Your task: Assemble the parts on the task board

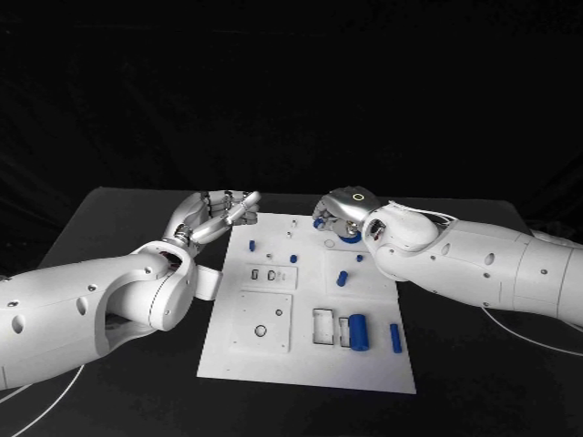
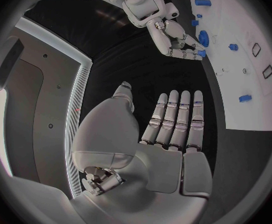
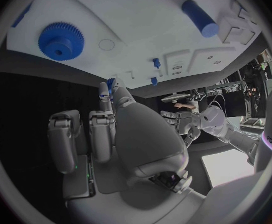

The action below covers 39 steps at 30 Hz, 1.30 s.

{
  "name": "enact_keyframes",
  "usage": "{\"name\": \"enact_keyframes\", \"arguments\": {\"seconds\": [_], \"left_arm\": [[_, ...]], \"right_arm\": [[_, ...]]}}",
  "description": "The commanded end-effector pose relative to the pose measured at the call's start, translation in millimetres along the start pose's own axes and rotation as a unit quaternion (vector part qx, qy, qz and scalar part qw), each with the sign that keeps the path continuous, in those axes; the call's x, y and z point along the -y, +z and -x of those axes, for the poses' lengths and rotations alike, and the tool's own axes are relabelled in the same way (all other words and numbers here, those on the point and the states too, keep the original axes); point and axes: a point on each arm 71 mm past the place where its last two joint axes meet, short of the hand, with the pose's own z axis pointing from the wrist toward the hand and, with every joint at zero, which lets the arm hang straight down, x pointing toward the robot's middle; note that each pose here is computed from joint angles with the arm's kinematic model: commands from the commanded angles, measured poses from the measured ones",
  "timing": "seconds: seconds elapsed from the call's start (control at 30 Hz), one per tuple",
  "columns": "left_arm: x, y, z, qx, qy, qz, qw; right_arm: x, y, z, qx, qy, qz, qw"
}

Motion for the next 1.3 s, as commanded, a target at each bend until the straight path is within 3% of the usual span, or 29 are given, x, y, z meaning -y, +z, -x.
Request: {"name": "enact_keyframes", "arguments": {"seconds": [0.03,0.53,0.9,1.3], "left_arm": [[3.2,0.7,-2.9,-0.010,-0.002,-0.011,1.000],[9.7,-0.2,-1.5,-0.011,0.002,-0.020,1.000],[17.5,1.2,1.4,-0.008,0.007,-0.029,1.000],[19.4,2.0,1.7,-0.008,0.008,-0.030,0.999]], "right_arm": [[-3,4.0,5.4,0.038,0.000,0.015,0.999],[-8,21.6,3.6,0.036,-0.001,0.017,0.999],[-7,25.9,1.8,0.021,-0.005,0.012,1.000],[-7,29.0,1.1,0.016,-0.008,0.008,1.000]]}}
